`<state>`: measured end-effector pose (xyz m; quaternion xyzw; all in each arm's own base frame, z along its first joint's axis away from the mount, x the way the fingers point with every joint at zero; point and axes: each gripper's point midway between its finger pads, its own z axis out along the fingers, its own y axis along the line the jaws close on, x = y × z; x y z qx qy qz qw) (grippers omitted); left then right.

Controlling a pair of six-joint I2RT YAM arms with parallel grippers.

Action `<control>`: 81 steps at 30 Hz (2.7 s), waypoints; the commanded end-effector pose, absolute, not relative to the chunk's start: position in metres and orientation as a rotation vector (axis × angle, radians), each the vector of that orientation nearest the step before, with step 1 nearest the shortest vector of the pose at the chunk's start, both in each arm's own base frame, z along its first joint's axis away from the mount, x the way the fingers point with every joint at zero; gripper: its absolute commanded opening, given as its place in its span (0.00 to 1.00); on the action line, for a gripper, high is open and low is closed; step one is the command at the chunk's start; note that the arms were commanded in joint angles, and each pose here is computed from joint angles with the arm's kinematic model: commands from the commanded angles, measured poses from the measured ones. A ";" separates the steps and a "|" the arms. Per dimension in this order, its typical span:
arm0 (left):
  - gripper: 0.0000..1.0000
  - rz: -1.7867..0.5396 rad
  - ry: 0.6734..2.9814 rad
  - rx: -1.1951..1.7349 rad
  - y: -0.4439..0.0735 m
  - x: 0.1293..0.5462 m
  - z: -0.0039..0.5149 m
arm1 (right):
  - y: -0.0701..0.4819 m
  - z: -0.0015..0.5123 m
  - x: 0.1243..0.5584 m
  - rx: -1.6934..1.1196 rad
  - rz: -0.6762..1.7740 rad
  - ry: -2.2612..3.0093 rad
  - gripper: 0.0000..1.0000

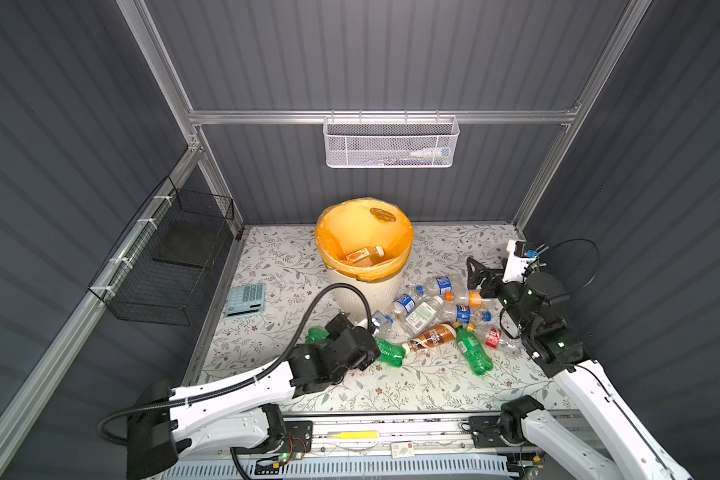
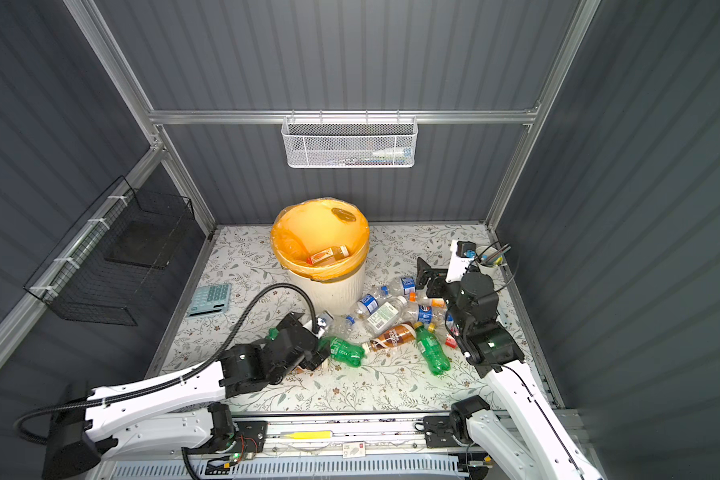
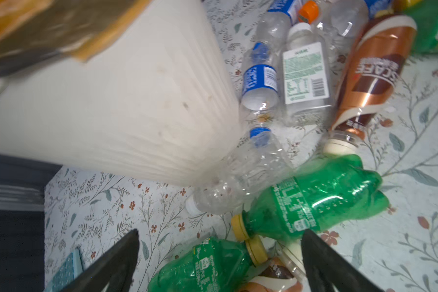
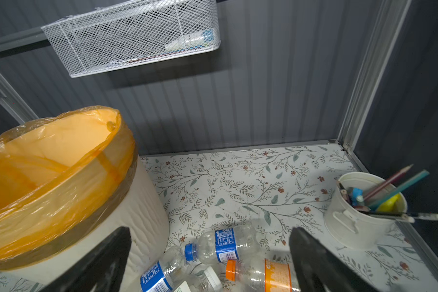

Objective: Throw the plastic bottles in the bin
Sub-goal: 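Grasp the brown coffee bottle with the left gripper while the right arm draws back, then lift the brown coffee bottle with the left gripper over the bin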

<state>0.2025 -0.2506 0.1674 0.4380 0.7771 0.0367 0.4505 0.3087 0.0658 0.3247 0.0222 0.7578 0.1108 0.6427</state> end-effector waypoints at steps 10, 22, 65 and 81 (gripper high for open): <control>1.00 0.301 1.995 1.529 -0.241 0.172 0.133 | 0.047 0.293 0.308 0.140 0.267 1.789 0.99; 1.00 0.764 2.029 1.943 -0.179 0.159 0.100 | 0.042 0.289 0.317 0.151 0.296 1.790 0.99; 0.40 0.579 2.239 2.067 -0.181 0.141 0.034 | 0.021 0.272 0.326 0.195 0.354 1.811 0.99; 0.31 0.242 1.916 1.494 -0.225 0.181 0.227 | 0.017 0.288 0.325 0.197 0.352 1.782 0.99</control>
